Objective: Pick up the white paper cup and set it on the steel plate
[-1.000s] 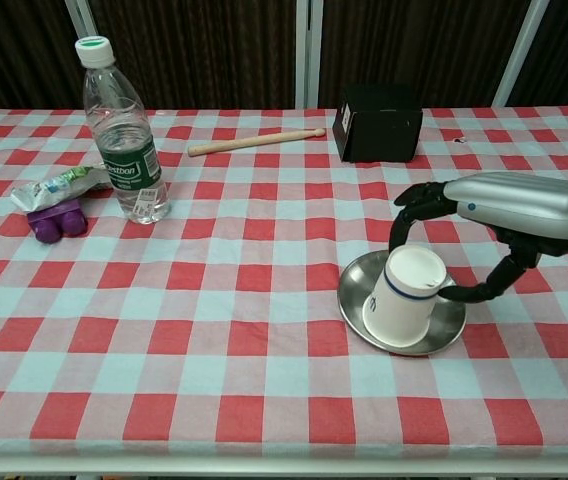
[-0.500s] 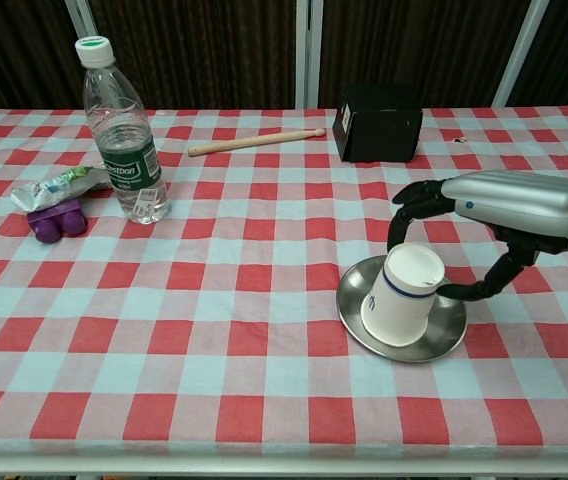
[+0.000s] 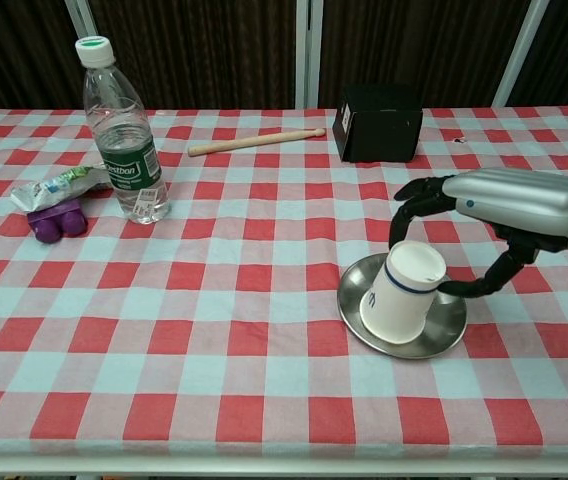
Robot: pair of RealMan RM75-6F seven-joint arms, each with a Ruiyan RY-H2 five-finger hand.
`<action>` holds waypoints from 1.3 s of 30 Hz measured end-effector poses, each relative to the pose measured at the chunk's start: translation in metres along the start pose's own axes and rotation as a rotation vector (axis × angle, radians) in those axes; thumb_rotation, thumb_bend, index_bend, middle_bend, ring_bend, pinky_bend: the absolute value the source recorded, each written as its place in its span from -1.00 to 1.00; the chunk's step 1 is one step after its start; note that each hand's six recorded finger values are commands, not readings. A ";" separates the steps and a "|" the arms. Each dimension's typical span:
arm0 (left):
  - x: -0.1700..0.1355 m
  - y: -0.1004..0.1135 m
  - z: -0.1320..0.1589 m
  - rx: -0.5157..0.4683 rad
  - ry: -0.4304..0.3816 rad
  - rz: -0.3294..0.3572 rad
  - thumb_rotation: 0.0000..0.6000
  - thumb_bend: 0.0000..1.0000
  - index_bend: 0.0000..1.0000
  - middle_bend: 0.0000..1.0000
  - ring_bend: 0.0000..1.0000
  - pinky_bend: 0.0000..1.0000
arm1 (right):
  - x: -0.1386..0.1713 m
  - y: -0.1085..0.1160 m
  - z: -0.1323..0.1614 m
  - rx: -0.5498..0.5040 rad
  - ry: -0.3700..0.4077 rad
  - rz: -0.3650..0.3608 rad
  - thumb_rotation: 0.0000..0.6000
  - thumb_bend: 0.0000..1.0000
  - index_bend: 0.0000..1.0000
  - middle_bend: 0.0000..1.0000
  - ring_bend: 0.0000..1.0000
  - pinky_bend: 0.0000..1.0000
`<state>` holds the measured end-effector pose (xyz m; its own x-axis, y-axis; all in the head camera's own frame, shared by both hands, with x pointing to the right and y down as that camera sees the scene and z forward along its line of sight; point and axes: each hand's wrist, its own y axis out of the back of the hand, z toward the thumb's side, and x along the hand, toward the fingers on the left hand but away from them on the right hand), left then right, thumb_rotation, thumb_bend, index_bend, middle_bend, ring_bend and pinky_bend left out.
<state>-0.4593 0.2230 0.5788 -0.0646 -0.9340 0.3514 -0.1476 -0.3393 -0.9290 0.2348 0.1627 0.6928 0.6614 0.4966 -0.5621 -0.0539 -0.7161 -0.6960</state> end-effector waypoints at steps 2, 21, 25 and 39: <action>0.000 0.001 0.000 0.001 0.000 0.002 1.00 -0.79 -0.59 -0.68 -0.77 -0.67 | 0.002 -0.003 0.003 0.006 0.013 0.009 1.00 -0.35 0.07 -0.41 -0.87 -0.80; -0.001 0.001 -0.002 -0.002 0.003 0.006 1.00 -0.79 -0.59 -0.68 -0.77 -0.67 | -0.005 0.008 -0.009 0.006 -0.041 -0.030 1.00 -0.35 0.07 -0.42 -0.87 -0.80; -0.002 0.002 -0.001 -0.006 0.003 0.010 1.00 -0.79 -0.59 -0.68 -0.77 -0.67 | -0.005 0.019 -0.016 0.008 -0.069 -0.085 1.00 -0.35 0.07 -0.42 -0.87 -0.80; 0.001 0.002 0.002 -0.005 -0.010 0.012 1.00 -0.79 -0.59 -0.68 -0.77 -0.67 | 0.013 0.053 -0.080 -0.122 -0.274 -0.200 1.00 -0.35 -0.06 -0.47 -0.89 -0.80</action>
<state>-0.4576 0.2214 0.5772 -0.0561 -0.9390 0.3392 -0.1522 -0.3278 -0.9324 0.3005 0.0921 0.6845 0.4235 0.7339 -0.5310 0.1570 -0.6368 -0.7549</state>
